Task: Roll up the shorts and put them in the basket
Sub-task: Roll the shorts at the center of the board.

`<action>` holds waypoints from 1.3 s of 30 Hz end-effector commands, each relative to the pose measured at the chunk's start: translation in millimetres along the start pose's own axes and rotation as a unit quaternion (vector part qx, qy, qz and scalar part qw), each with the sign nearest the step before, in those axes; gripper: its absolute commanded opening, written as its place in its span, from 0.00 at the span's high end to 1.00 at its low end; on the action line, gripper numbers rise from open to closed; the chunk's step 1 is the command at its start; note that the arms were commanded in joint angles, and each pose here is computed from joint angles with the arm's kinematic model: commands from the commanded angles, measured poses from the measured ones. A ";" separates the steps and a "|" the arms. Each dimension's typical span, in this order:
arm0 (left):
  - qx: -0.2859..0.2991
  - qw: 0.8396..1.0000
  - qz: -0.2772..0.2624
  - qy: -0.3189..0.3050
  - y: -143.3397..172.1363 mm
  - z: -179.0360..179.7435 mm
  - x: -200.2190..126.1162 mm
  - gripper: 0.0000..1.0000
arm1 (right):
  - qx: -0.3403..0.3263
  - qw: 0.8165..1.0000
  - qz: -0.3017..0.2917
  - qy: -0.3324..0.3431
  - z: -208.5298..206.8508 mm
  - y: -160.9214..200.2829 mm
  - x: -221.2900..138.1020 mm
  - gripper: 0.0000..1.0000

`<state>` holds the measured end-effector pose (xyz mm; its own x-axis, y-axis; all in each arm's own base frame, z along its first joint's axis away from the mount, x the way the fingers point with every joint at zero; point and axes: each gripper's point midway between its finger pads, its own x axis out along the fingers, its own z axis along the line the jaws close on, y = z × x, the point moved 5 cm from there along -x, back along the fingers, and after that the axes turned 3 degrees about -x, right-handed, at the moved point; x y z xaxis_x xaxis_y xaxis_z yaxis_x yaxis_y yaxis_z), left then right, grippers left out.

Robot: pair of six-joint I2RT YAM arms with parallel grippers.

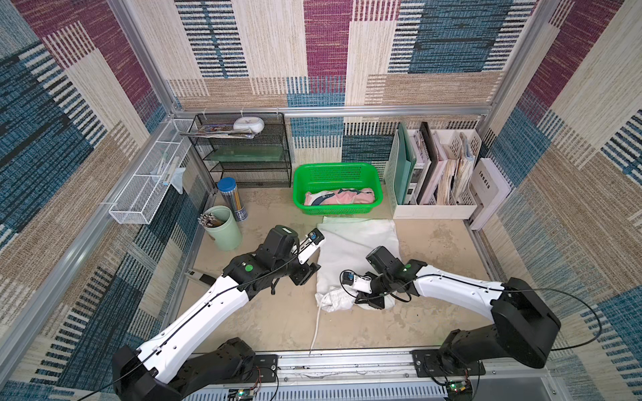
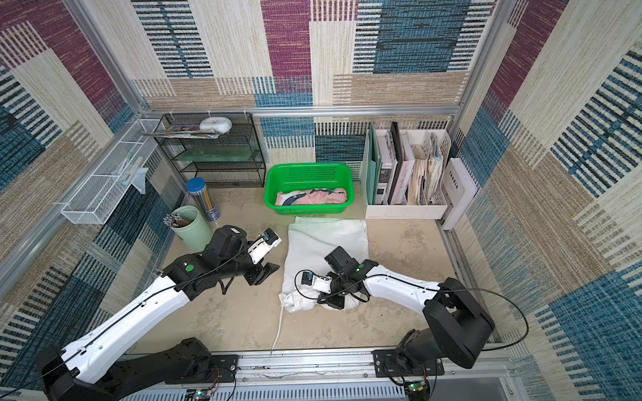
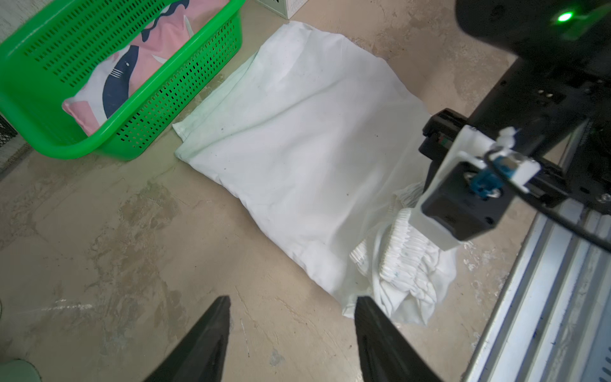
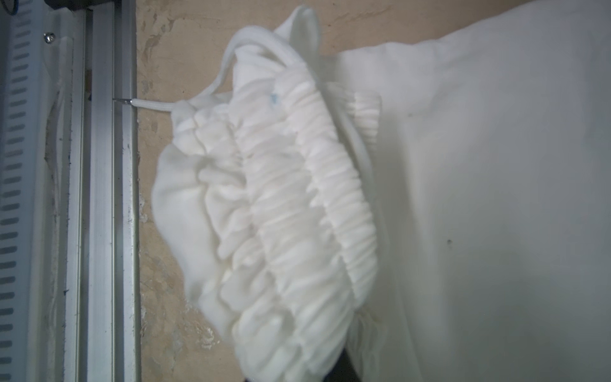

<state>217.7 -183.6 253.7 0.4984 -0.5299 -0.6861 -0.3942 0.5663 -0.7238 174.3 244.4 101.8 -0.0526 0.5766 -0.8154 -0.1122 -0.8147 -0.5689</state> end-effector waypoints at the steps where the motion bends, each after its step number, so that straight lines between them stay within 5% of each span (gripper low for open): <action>1: 0.036 0.999 -0.012 -0.025 -4.0 -3.3 -3.0 0.36 | 0.057 0.996 0.018 -0.065 3.2 0.0 7.5 1.00; 10: 0.143 0.986 -0.004 -0.092 6.1 -22.4 0.6 0.37 | 0.168 0.977 0.026 -0.128 -24.1 2.6 20.4 1.00; 27: 0.241 0.968 -0.013 -0.068 15.1 -78.3 48.6 0.37 | 0.264 0.949 -0.027 -0.172 -41.4 14.0 16.2 1.00; 39: 0.346 0.935 0.029 -0.076 37.1 -108.1 102.7 0.32 | 0.311 0.932 -0.033 -0.180 -55.4 25.1 18.6 1.00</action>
<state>164.5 -276.2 145.3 0.5737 -0.4015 -0.7139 0.1065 0.9008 -0.4210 222.0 234.0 70.4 -0.3548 0.7146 -0.6029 -0.6689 -0.6445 -0.3704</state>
